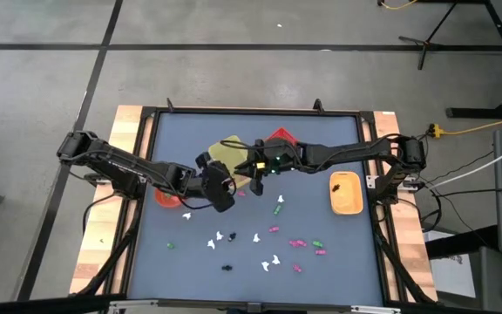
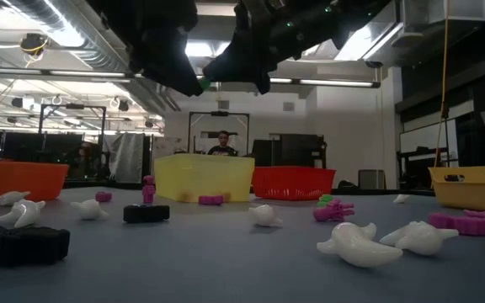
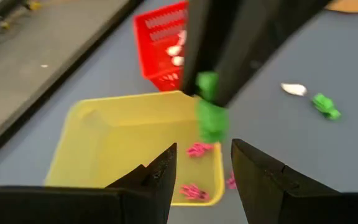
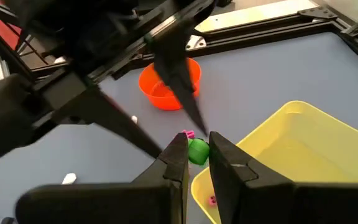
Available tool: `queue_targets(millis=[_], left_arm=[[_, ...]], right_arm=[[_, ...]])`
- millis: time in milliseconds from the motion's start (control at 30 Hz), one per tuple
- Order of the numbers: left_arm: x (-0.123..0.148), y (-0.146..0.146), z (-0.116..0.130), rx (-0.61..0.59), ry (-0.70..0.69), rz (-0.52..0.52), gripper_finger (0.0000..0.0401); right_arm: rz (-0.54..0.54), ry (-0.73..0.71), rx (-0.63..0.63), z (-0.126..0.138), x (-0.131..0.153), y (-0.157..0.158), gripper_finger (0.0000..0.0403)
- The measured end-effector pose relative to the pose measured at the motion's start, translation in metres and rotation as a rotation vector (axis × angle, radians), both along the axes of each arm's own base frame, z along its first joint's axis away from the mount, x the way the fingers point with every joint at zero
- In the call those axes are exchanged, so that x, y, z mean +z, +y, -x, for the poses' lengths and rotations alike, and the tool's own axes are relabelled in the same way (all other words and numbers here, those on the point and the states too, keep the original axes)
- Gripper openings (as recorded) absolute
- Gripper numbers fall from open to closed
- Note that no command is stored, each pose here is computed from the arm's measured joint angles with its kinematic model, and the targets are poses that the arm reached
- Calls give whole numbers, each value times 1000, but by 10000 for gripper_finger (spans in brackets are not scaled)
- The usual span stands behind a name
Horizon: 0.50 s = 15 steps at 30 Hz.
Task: Sort Halloween decoration
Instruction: Put the green skeleton toy into the orange bin
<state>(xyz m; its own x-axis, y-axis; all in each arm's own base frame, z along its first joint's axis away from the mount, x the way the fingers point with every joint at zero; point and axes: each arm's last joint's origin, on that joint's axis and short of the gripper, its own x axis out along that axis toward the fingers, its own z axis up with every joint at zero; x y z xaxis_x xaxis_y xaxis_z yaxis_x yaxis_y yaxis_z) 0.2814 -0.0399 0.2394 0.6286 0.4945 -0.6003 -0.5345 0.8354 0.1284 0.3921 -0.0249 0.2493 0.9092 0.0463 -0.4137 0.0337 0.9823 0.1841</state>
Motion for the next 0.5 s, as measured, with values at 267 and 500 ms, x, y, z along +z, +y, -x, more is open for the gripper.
queue_targets(millis=[267,500], left_arm=[[7,-1,-7,-67,-38,-88,137],[8,-1,-8,-83,-35,-106,137]], right_arm=[[-1,-1,3,0,0,0,47],[-1,-1,3,0,0,0,47]])
